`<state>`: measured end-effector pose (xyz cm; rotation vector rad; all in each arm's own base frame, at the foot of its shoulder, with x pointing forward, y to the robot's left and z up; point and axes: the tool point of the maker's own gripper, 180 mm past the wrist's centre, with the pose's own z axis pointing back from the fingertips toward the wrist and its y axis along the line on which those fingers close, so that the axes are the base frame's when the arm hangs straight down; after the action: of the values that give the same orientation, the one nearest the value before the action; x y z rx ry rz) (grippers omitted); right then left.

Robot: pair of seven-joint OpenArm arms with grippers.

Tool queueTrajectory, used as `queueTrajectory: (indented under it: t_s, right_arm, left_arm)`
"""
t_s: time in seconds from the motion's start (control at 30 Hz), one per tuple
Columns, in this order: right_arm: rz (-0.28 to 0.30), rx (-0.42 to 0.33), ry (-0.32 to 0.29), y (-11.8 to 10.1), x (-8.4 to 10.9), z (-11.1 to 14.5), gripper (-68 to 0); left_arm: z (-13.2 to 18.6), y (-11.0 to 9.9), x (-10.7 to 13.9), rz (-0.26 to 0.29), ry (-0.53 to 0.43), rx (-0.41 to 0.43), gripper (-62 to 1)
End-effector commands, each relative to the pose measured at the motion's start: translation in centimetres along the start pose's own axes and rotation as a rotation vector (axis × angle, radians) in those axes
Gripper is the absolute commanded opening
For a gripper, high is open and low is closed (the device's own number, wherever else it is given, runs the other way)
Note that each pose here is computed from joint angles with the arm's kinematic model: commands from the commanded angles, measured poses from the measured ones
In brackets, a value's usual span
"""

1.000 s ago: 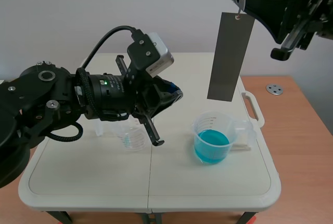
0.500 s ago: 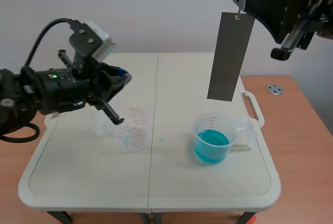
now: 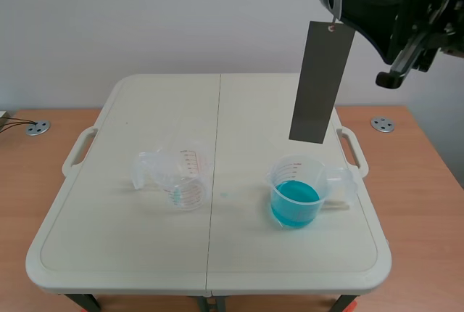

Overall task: Hold the metal plate by the orange handle, dip it into the blue solution, take it out and point at it, then put the plate back in the beaker on the left.
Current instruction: 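Lower the plate into the blue solution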

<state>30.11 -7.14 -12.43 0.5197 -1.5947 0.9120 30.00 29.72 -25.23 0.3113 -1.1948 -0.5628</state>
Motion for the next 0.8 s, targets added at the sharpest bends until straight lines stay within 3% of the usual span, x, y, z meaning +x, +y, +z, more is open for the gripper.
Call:
queueTrajectory:
  t_s: [0.0, 0.13, 0.33, 0.47, 0.63, 0.77]
  right_arm:
    - [0.023, 0.011, -0.031, -0.1, 1.2, 0.0, -66.2]
    - [0.013, 0.005, -0.025, -0.2, 0.8, 0.1, -66.2]
    - [-0.014, -0.009, -0.009, -0.7, -0.2, 0.3, -66.2]
    - [-0.04, -0.018, 0.0, -1.0, -1.1, 0.3, -66.2]
    - [-0.066, -0.013, 0.018, -0.8, -2.3, 0.2, -66.2]
    - [-0.055, -0.004, 0.03, -0.5, -3.0, 0.1, -66.2]
  left_arm:
    - [0.8, 0.4, -1.3, -0.003, 0.033, 0.021, -59.0]
    - [3.3, 0.7, -5.7, -0.034, 0.151, 0.022, -59.1]
    - [7.8, -1.8, -12.0, -0.07, 0.32, -0.072, -59.1]
    - [10.8, -3.8, -15.2, -0.05, 0.426, -0.152, -59.1]
    - [13.8, -6.7, -17.5, 0.003, 0.507, -0.223, -59.1]
    - [16.3, -9.5, -19.4, -0.001, 0.572, -0.285, -59.1]
